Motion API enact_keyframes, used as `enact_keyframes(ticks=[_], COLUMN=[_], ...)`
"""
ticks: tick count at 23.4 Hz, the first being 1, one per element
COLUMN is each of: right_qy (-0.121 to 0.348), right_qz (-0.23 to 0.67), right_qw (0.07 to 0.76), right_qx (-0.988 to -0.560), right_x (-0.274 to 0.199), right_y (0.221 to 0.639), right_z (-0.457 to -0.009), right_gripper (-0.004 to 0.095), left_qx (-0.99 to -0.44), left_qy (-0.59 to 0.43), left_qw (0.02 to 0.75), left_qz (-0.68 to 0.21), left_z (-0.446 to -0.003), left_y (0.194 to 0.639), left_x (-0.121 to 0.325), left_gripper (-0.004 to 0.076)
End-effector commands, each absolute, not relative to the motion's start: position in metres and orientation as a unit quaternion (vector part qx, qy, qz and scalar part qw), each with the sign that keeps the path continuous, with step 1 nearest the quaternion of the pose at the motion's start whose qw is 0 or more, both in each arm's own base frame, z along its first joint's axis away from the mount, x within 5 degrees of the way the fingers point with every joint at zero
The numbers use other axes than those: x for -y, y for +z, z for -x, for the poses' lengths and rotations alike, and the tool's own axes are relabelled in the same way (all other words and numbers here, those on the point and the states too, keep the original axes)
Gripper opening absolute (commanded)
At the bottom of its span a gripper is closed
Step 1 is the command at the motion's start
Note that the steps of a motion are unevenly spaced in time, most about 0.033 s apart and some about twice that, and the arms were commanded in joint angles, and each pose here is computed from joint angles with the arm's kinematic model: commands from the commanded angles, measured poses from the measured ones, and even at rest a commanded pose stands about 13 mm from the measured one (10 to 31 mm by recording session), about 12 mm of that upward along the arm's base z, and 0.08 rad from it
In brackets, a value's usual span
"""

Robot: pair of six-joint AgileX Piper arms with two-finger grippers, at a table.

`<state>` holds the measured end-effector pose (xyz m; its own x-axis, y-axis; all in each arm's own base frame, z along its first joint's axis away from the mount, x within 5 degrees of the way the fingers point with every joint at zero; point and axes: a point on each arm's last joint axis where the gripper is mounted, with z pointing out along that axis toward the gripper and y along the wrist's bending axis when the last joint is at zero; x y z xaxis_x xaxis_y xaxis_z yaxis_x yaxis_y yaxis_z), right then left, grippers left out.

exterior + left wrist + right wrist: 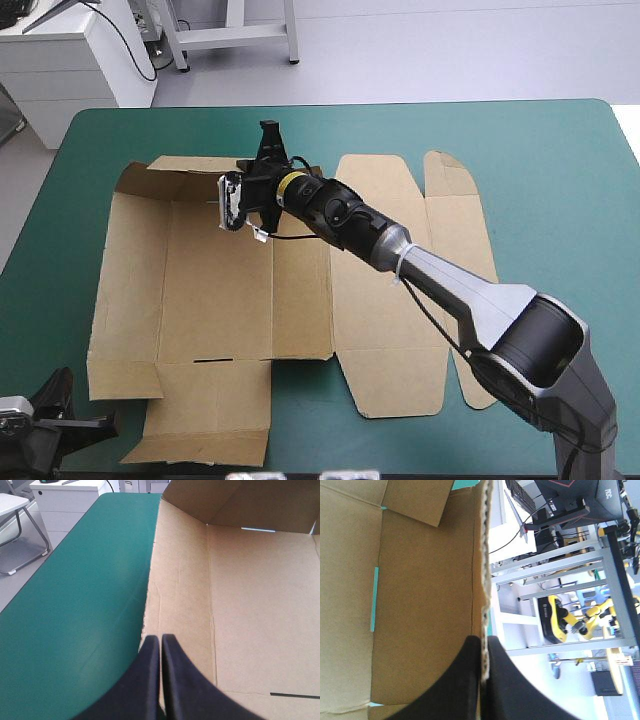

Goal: Fold the box

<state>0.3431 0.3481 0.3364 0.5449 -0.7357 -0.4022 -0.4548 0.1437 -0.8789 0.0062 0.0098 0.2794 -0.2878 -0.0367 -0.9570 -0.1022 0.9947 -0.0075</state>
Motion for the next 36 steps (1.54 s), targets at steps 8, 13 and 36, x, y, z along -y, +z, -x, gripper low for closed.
enact_keyframes(ticks=[8, 13, 36], right_qy=[-0.044, -0.044, 0.057], right_qz=[0.588, 0.591, 0.263], right_qw=[0.617, 0.61, 0.483], right_qx=[-0.522, -0.526, -0.833], right_x=[-0.338, -0.338, -0.148], right_y=[0.37, 0.368, 0.396], right_z=[-0.332, -0.332, -0.212], right_gripper=[0.0108, 0.0503, -0.0002], left_qx=[-0.772, -0.772, -0.816], left_qy=[0.023, 0.023, 0.094], left_qw=[0.633, 0.633, 0.57], left_qz=[0.039, 0.039, -0.002], left_z=[-0.004, -0.004, -0.076], left_y=[0.292, 0.292, 0.368], left_x=[-0.009, -0.009, -0.014], left_gripper=[-0.0008, -0.0008, -0.0008])
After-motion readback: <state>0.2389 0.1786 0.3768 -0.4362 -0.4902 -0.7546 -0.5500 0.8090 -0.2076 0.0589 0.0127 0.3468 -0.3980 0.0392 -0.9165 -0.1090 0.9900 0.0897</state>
